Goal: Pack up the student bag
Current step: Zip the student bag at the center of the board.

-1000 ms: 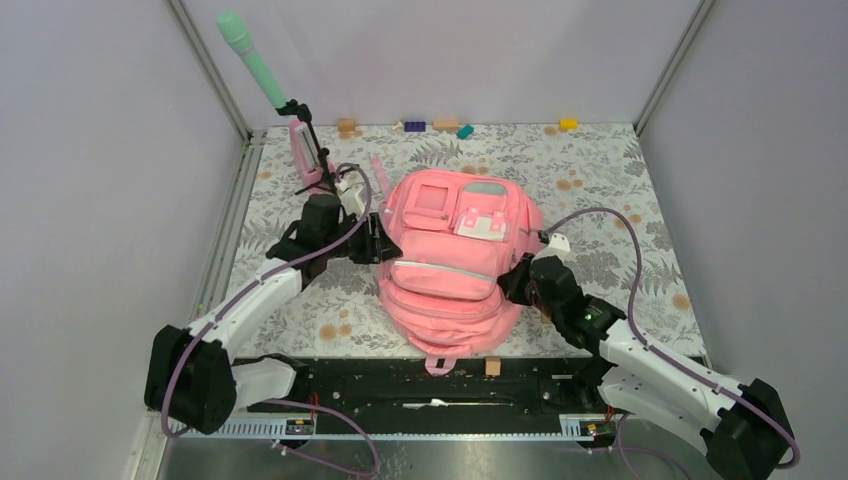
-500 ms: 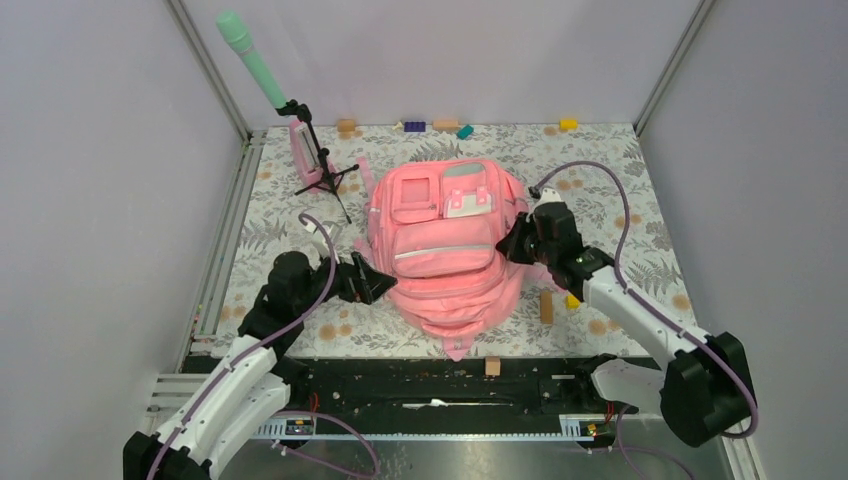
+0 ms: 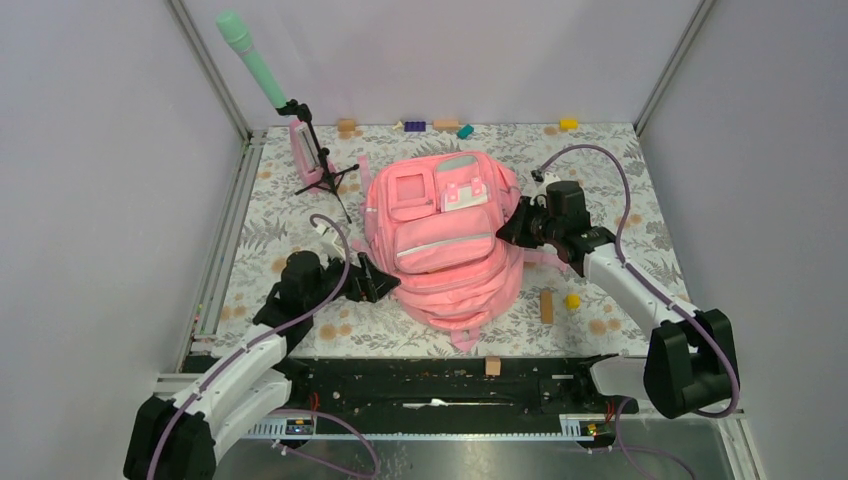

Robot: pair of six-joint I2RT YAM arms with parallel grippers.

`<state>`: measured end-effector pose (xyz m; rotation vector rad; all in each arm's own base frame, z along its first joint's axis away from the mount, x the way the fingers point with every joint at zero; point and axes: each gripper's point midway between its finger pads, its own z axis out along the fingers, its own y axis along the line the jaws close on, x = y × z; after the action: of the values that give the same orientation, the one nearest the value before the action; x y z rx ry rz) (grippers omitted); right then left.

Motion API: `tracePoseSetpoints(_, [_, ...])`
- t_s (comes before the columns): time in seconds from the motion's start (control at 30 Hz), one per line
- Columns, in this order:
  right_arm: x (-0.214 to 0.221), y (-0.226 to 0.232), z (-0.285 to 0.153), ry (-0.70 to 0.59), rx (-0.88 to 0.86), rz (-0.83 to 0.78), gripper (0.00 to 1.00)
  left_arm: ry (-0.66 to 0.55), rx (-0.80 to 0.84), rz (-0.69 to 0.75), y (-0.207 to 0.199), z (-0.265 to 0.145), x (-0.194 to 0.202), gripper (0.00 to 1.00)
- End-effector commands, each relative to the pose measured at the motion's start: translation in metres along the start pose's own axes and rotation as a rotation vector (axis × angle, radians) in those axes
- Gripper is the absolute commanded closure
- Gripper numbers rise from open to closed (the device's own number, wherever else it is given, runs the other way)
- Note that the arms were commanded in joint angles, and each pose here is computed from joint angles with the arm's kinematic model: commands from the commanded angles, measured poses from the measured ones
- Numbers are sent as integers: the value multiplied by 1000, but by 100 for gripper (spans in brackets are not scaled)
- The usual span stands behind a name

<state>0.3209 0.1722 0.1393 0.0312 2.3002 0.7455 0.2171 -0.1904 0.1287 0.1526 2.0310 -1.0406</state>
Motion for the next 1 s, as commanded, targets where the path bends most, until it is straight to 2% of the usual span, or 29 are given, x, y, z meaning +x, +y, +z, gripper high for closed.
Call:
tracePoseSetpoints(0.0, [-39, 31, -24, -132, -102, -84, 84, -77, 32, 65, -1, 10, -16, 21])
tracePoseSetpoints(0.23, [-37, 29, -34, -136, -85, -104, 68, -53, 50, 72, 5, 17, -6, 46])
tracePoseSetpoints(0.47, [-37, 31, -41, -156, -88, -103, 58, -37, 26, 74, 14, 22, 0, 47])
tracePoseSetpoints(0.57, [-36, 32, -44, -159, -96, -101, 56, -31, 38, 75, 13, 25, 0, 47])
tracePoseSetpoints(0.67, [-35, 33, -47, -167, -99, -102, 55, -21, 47, 84, 13, 28, 1, 63])
tracePoseSetpoints(0.9, [-31, 32, -55, -167, -91, -109, 55, -7, 43, 81, 16, 32, 3, 67])
tracePoseSetpoints(0.97, [-30, 32, -56, -167, -89, -110, 55, -4, 49, 83, 16, 33, 3, 78])
